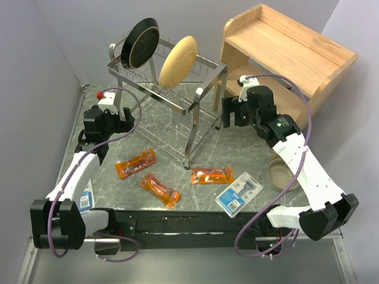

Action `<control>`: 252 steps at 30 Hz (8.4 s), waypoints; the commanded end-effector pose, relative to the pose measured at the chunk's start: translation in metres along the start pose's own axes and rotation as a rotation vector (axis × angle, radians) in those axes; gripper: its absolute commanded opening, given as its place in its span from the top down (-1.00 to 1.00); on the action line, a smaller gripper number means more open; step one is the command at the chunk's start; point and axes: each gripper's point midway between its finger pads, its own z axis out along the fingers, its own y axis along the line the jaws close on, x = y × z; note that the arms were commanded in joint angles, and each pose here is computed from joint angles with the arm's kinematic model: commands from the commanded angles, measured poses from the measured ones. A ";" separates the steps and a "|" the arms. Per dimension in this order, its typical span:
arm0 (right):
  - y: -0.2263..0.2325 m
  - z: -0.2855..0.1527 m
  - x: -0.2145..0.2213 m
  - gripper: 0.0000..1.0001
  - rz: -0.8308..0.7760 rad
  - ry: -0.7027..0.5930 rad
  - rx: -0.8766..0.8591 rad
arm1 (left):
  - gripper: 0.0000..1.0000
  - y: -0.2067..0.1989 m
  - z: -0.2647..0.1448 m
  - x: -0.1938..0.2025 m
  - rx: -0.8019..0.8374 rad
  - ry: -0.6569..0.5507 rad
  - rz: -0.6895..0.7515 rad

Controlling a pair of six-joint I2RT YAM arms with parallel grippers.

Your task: Place and organize the shaving razors onto the shelf

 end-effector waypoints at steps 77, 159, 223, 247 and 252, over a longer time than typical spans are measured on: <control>0.179 0.040 -0.024 -1.00 -0.237 -0.195 -0.796 | 0.98 0.226 -0.065 -0.068 -0.534 -0.383 -0.316; 0.258 0.227 -0.152 -0.25 0.195 -0.432 -0.647 | 0.26 0.284 -0.019 -0.131 -0.575 -0.451 -0.575; -0.105 -0.123 0.000 -0.97 0.058 -0.283 0.198 | -0.16 -0.390 0.219 -0.157 0.810 -0.627 -0.029; -0.168 -0.125 0.045 -1.00 0.134 -0.194 0.562 | 0.98 -0.253 0.125 -0.196 0.427 -0.384 -0.131; -0.182 -0.110 0.046 -1.00 0.131 -0.171 0.606 | 0.98 -0.232 0.092 -0.173 0.351 -0.296 -0.148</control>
